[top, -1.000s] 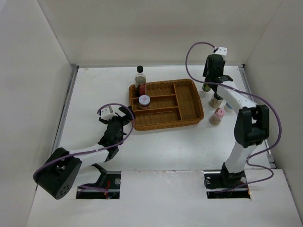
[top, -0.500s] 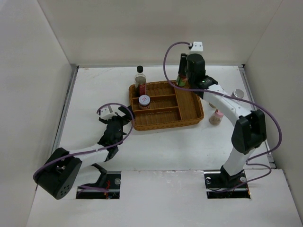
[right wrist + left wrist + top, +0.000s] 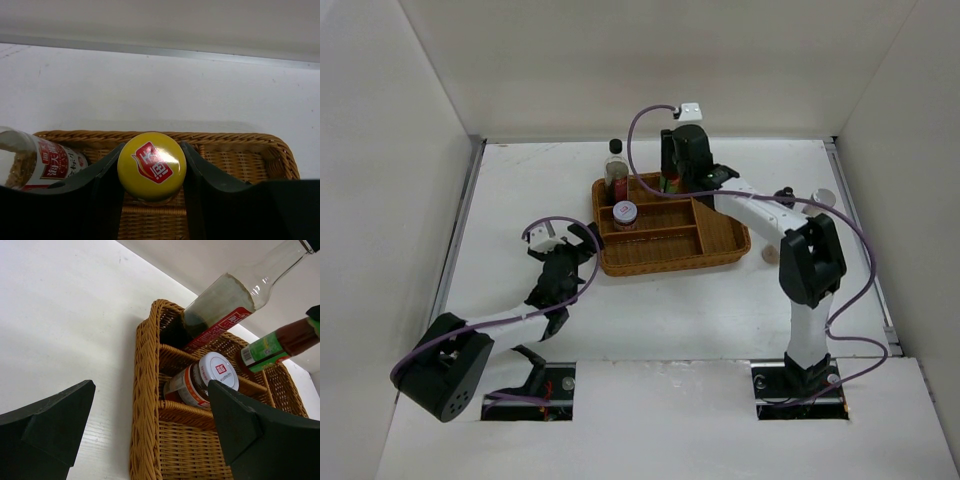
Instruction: Organize the condiment bottles
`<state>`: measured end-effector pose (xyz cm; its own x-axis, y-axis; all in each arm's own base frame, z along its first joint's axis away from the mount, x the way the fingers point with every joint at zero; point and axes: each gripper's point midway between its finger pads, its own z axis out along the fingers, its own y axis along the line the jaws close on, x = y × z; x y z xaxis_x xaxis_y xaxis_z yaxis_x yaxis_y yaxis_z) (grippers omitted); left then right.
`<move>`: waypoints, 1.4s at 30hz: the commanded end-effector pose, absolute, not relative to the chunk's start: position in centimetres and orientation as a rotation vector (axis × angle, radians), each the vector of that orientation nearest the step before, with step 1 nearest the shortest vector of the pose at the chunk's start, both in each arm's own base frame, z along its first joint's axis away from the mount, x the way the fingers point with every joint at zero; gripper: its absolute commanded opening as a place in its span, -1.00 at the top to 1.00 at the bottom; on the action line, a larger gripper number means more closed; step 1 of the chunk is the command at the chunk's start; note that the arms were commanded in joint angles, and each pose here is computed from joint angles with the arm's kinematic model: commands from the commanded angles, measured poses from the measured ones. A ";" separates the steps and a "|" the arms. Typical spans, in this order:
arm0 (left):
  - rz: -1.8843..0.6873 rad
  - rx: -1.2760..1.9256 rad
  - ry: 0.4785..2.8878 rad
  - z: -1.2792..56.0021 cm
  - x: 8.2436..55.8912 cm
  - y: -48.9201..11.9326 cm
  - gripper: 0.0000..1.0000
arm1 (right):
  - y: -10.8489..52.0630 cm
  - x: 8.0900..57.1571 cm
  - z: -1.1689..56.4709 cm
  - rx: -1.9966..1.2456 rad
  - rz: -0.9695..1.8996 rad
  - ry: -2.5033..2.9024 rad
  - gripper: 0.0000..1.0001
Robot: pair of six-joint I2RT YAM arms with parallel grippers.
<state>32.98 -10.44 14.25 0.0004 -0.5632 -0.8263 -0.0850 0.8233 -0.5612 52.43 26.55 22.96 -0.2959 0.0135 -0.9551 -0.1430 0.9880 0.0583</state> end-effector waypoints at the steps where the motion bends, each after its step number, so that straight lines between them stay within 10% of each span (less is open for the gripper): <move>1: -0.445 -0.548 1.510 15.1 33.2 -10.5 -1.00 | 26.9 53.7 29.3 -0.005 0.236 1.680 0.42; 12: -0.465 -0.547 1.511 15.1 33.2 -10.8 -1.00 | 26.6 53.1 22.8 -0.037 0.198 1.766 0.22; 26: -0.464 -0.554 1.503 15.3 33.1 -10.5 -1.00 | 24.6 49.5 29.9 -0.012 0.259 1.662 -0.70; 42: -0.462 -0.565 1.514 14.8 33.2 -10.4 -1.00 | -0.3 44.8 21.7 0.494 -0.219 1.797 -0.76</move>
